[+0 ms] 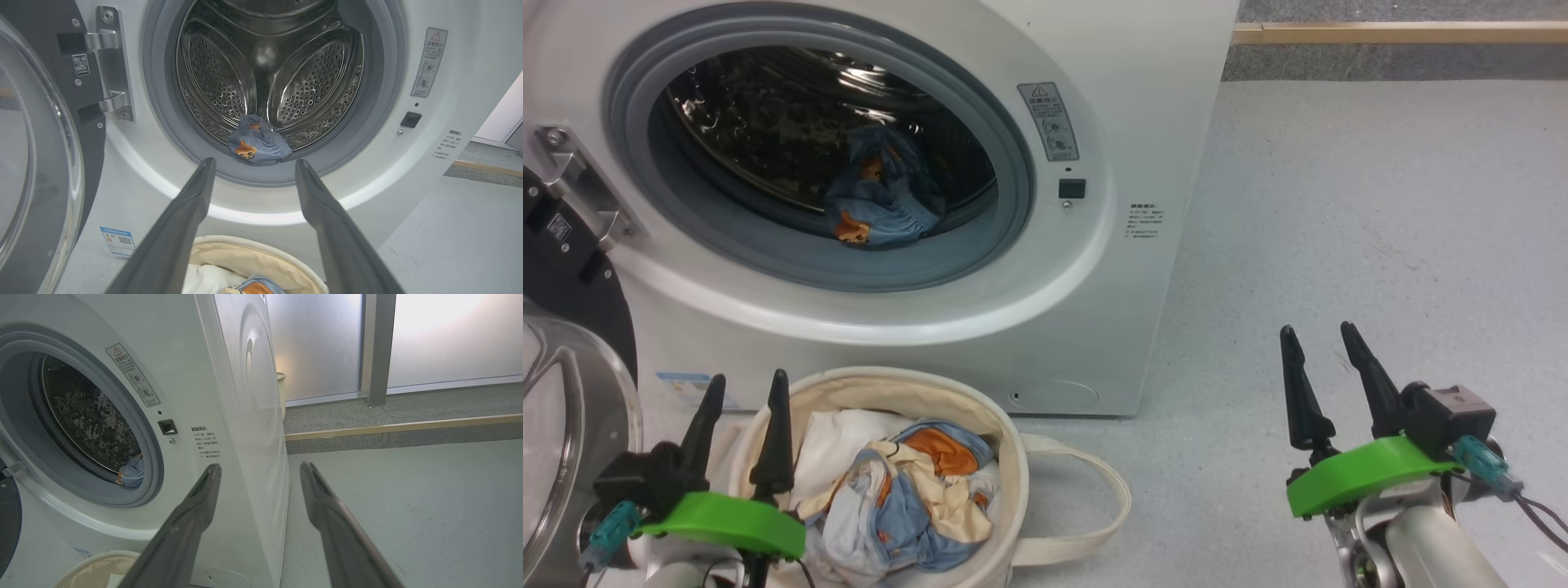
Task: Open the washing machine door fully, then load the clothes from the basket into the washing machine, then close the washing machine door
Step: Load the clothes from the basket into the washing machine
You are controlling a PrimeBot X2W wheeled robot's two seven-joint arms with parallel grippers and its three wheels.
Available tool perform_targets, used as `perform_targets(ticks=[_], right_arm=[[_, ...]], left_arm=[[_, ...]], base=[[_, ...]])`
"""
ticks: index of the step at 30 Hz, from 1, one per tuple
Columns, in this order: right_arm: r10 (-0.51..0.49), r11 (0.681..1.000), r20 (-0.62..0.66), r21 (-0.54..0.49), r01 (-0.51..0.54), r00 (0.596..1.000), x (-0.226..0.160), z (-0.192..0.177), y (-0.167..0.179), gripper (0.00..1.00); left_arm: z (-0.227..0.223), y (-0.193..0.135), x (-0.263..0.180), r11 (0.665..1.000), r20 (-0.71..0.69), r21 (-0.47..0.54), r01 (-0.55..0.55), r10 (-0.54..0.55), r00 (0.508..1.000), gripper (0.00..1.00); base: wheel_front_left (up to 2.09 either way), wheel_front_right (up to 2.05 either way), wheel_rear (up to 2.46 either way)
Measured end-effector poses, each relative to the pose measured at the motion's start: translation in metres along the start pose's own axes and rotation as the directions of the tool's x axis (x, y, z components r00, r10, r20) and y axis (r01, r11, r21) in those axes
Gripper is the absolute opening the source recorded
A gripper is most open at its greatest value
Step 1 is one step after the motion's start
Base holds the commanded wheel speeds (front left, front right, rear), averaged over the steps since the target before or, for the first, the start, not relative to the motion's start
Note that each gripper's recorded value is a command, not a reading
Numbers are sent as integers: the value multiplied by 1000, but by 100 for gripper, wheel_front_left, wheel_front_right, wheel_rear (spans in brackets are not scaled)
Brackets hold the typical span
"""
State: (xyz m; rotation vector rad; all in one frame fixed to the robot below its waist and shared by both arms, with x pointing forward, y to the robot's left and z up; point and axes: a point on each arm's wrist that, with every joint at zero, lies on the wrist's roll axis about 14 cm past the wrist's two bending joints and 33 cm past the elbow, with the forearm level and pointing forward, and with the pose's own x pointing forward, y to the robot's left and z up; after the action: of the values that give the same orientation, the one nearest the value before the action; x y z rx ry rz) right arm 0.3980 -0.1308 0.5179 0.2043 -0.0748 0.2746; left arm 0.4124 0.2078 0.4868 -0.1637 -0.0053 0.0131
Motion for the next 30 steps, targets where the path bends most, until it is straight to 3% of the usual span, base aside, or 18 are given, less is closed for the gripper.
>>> perform_targets(ticks=[16, 23, 30], right_arm=[[-16, 1000, -21, 7, 16, 1000, -1, -8, -5, 100], [-28, 999, -53, 16, 29, 998, -1, -20, -9, 100], [-24, 1000, -83, 17, 25, 996, 8, -32, -12, 100]], left_arm=[[-14, -4, 5, 1000, -38, -4, 10, -10, 999, 100], [-76, -2, -4, 999, -230, -38, -15, 6, 973, 100], [-145, -17, -9, 997, -450, -71, -11, -22, 893, 100]], base=[[0, 0, 0], [0, 0, 0], [0, 0, 0]])
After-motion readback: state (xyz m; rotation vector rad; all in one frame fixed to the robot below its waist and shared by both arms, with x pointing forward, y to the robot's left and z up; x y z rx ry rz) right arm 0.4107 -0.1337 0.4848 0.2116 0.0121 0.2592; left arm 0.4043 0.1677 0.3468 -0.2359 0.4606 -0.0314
